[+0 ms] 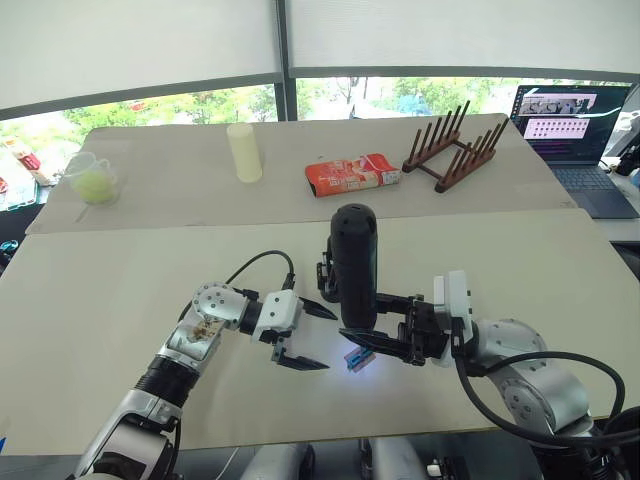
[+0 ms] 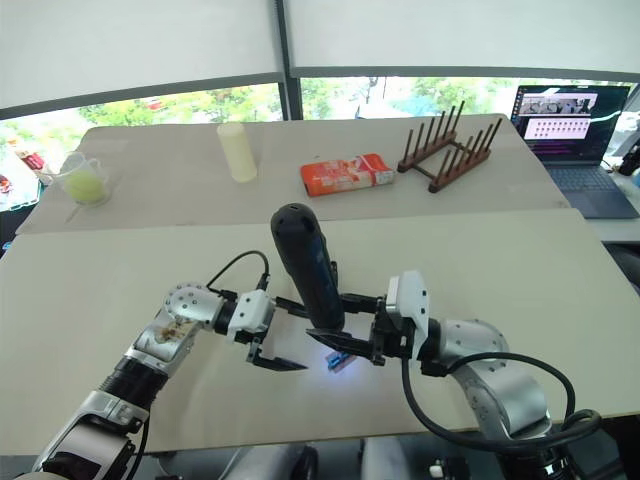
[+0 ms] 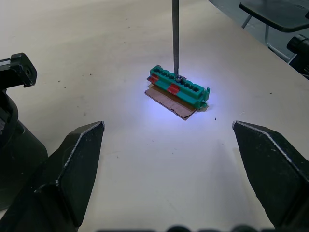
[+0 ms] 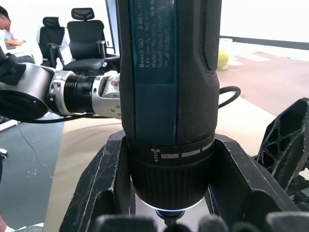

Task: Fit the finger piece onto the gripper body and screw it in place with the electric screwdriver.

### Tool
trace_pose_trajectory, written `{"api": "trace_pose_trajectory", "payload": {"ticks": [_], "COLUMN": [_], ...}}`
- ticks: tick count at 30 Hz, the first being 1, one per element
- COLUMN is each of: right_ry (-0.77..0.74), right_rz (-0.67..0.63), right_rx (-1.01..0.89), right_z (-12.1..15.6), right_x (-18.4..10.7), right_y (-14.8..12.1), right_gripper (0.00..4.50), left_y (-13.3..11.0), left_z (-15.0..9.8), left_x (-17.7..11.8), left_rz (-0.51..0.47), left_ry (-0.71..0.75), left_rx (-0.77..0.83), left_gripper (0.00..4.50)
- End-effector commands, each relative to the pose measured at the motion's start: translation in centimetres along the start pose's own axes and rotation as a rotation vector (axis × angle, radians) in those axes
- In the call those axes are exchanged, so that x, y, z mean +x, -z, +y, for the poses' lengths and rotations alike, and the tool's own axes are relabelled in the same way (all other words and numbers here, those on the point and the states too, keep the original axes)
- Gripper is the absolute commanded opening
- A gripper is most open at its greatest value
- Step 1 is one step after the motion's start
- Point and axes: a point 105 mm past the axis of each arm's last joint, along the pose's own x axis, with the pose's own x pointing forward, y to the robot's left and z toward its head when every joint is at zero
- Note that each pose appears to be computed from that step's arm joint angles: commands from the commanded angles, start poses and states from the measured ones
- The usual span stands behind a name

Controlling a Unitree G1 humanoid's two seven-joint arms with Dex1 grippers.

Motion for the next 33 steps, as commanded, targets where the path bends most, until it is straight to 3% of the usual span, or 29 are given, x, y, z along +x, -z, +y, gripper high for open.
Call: {"api": "trace_pose_trajectory", "payload": {"ticks": [1,33], "right_ry": [-0.029,-0.026], "right_rz": [-0.048,-0.049], "right_rx": [-0.053,-0.054], "right_z": [0.37,0.35], "right_x": [0.3,0.53], "right_y": [-1.4,-1.68], "right_gripper": [1.9,1.9], "left_y": [-0.76,-0.46], "left_z": [0.47,1.22], "left_x": [-0.15,-0.35], "left_rz": [-0.011,-0.008], "left_ry": [-0.009,-0.035], "left_rx": [0.048,0.049], "left_gripper": [4.5,4.5]}}
